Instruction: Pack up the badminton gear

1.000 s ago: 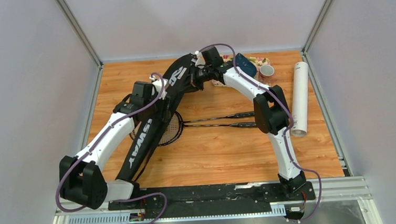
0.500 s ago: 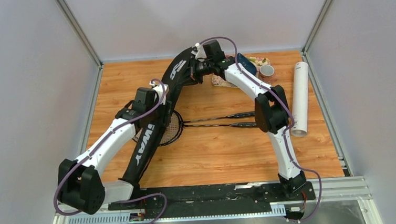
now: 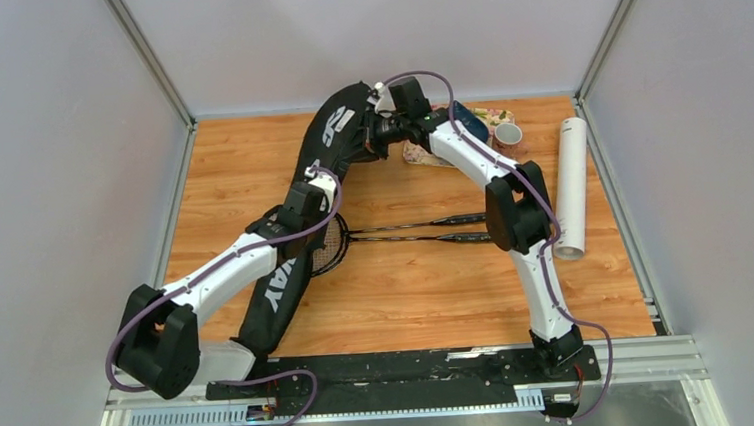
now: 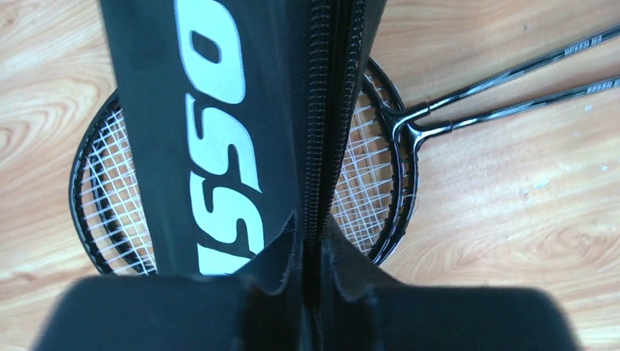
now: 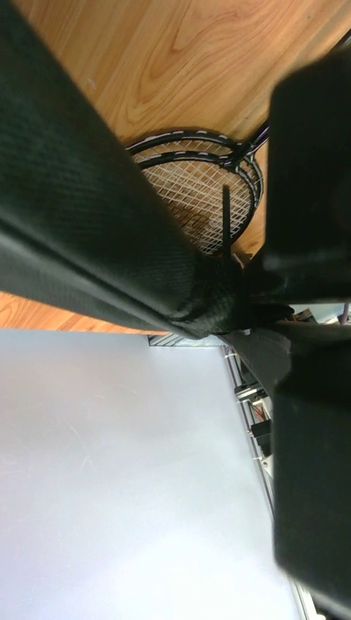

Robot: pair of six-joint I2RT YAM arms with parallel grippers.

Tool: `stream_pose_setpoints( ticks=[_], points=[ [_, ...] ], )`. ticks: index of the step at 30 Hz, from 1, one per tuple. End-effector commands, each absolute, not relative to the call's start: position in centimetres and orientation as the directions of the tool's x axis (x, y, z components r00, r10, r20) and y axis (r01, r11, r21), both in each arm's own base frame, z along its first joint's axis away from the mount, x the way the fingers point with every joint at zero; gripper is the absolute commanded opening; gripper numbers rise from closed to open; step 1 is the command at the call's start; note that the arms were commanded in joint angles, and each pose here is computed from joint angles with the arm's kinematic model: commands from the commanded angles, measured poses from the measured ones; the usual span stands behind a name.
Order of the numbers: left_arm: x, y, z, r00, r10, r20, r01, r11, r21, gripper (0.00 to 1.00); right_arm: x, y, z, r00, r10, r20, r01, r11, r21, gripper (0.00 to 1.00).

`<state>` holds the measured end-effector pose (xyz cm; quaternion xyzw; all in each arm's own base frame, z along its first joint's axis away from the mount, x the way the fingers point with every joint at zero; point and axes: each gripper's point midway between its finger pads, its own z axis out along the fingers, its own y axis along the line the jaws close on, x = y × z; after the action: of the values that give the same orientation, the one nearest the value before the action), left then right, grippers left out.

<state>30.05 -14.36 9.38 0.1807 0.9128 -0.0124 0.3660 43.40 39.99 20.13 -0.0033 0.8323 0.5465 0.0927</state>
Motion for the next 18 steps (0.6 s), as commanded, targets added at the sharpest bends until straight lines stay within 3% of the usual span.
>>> stream_pose_setpoints(
  ticks=[1, 2, 5, 6, 13, 18],
  points=[
    [31.7, -15.1, 11.9, -0.605, 0.257, -0.754, 0.302, 0.950, 0.081, 0.02, 43.2, 40.0, 22.8, -0.971, 0.084, -0.223, -0.185, 0.324, 0.928, 0.20],
    [31.8, -15.4, 12.2, -0.596, 0.242, -0.765, 0.303, 0.951, 0.065, 0.00, 42.8, 39.8, 21.7, -0.975, 0.083, -0.204, -0.165, 0.335, 0.928, 0.35],
    [31.8, -16.1, 12.9, -0.578, 0.187, -0.794, 0.312, 0.950, -0.003, 0.00, 41.6, 39.6, 22.1, -0.967, 0.086, -0.241, -0.204, 0.312, 0.928, 0.54],
    [31.8, -16.3, 13.2, -0.575, 0.170, -0.800, 0.314, 0.949, -0.024, 0.00, 40.7, 39.2, 20.2, -0.974, 0.085, -0.208, -0.170, 0.328, 0.929, 0.57],
    [32.1, -17.3, 13.7, -0.585, 0.120, -0.802, 0.326, 0.941, -0.097, 0.00, 36.7, 40.5, 20.2, -0.972, 0.048, -0.229, -0.208, 0.270, 0.940, 0.56],
    [32.0, -17.7, 13.7, -0.593, 0.107, -0.798, 0.333, 0.935, -0.122, 0.00, 36.4, 40.9, 21.4, -0.965, 0.097, -0.244, -0.221, 0.202, 0.954, 0.57]
  ],
)
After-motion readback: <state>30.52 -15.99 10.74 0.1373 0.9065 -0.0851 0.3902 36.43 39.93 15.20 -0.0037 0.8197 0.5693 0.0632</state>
